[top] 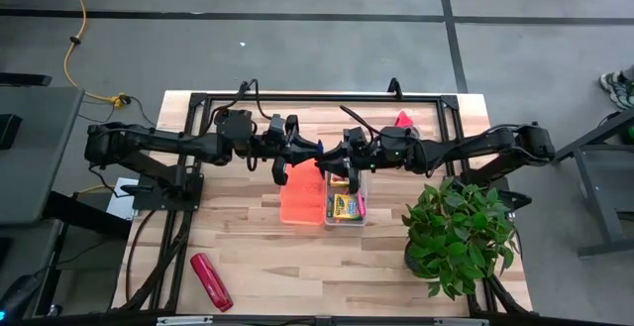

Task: Pack school essentials
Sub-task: Put the blue pen in the supply box

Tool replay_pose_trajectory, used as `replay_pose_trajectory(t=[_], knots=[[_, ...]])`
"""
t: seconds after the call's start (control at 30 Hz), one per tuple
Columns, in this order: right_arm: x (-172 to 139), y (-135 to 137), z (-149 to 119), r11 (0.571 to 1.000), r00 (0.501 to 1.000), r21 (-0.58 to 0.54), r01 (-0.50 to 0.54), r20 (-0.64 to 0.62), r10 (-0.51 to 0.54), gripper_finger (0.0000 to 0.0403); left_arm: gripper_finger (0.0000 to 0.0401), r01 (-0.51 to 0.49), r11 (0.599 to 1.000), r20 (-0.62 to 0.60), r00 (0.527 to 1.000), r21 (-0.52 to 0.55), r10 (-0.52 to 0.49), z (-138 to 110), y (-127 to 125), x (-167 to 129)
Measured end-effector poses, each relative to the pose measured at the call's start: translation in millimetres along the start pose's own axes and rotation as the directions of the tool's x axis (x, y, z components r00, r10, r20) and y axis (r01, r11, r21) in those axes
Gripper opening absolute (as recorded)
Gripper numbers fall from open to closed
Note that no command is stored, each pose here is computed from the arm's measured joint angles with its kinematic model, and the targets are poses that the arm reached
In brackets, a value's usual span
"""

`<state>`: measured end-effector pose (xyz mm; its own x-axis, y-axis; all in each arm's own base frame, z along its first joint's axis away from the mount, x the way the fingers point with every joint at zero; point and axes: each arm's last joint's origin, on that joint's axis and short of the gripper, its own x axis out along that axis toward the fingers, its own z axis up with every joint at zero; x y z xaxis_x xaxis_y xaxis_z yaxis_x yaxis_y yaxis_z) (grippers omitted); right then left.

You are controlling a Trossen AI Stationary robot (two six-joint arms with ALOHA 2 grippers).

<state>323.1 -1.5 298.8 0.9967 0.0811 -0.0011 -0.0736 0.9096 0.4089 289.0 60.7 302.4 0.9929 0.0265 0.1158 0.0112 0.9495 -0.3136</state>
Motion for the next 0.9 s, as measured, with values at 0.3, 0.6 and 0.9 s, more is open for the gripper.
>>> replay_pose_trajectory(t=[0.3, 0.6, 0.9], knots=[[0, 0, 0, 1.0, 1.0, -0.011, 0.001, -0.003, -0.001, 0.0018, 0.0031, 0.001, 1.0, -0.009, 1.0, -0.005, -0.001, -1, 0, 0], [-6, 0, 3, 0.999, 0.999, -0.049, 0.022, -0.026, -0.023, 0.0006, 0.0076, -0.001, 0.998, -0.084, 0.996, -0.063, -0.004, 5, 10, -11], [-43, 3, 22, 0.988, 0.988, -0.131, 0.085, -0.117, -0.101, 0.0007, 0.0132, 0.065, 0.998, -0.165, 0.984, -0.005, -0.065, 42, -3, -68]])
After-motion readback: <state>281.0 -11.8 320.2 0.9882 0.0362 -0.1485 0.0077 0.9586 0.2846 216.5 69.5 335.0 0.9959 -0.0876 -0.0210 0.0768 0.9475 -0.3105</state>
